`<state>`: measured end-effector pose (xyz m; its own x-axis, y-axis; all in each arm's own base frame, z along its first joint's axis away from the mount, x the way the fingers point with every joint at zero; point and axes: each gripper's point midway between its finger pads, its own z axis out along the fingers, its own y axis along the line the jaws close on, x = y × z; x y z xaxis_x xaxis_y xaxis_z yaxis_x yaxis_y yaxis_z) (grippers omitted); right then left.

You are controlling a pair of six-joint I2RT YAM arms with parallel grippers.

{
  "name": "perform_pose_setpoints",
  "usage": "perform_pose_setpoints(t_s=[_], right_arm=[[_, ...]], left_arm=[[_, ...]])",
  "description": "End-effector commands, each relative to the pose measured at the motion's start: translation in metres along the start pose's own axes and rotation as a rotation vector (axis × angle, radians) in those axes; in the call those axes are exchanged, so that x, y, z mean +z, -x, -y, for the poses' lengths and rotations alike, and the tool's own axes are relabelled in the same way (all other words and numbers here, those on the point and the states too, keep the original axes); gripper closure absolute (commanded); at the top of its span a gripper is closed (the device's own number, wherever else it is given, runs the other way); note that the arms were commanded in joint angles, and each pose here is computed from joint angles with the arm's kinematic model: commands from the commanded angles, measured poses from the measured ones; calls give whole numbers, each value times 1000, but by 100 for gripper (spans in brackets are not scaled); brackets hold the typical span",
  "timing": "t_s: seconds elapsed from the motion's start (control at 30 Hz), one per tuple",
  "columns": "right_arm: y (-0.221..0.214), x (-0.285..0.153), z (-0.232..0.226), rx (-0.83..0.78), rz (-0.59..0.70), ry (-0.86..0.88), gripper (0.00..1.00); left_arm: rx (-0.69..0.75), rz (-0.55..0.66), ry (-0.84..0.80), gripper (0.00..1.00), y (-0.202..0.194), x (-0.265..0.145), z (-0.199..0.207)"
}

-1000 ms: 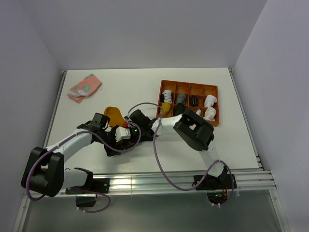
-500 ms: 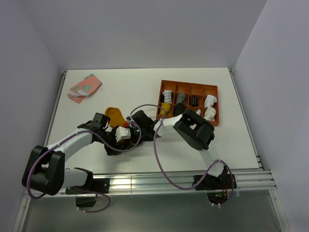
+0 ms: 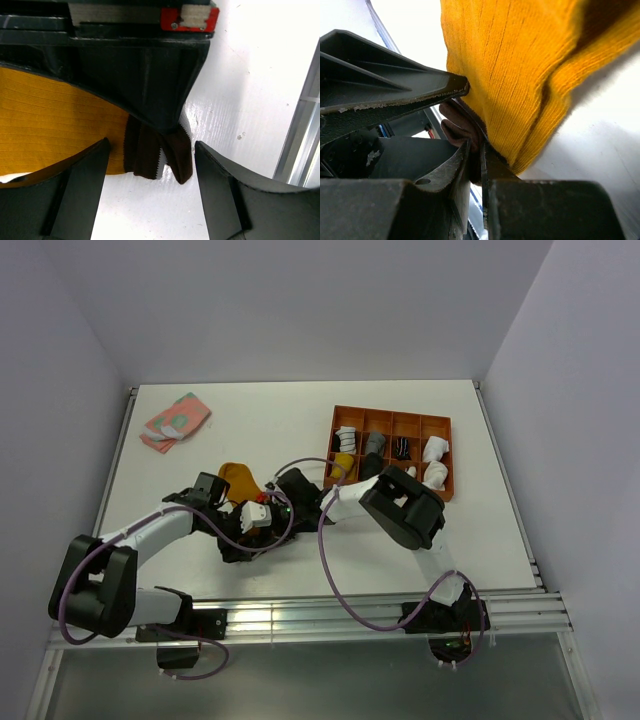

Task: Roll the socks
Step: Roll the sock at the center of the board.

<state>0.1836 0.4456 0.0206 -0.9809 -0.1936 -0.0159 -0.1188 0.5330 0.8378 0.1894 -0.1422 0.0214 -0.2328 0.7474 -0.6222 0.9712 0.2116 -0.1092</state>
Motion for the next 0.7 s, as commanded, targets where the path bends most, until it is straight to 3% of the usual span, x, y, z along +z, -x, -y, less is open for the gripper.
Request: perform_pose_setpoints(t_s=[0.0,0.67], right_arm=[[3,-4,11,35,15,-35,100],[10,-8,-9,147,34,95,100]], left_arm=[[17,32,-49,25,10,-1,6],[13,29,-45,29,10,-1,6]])
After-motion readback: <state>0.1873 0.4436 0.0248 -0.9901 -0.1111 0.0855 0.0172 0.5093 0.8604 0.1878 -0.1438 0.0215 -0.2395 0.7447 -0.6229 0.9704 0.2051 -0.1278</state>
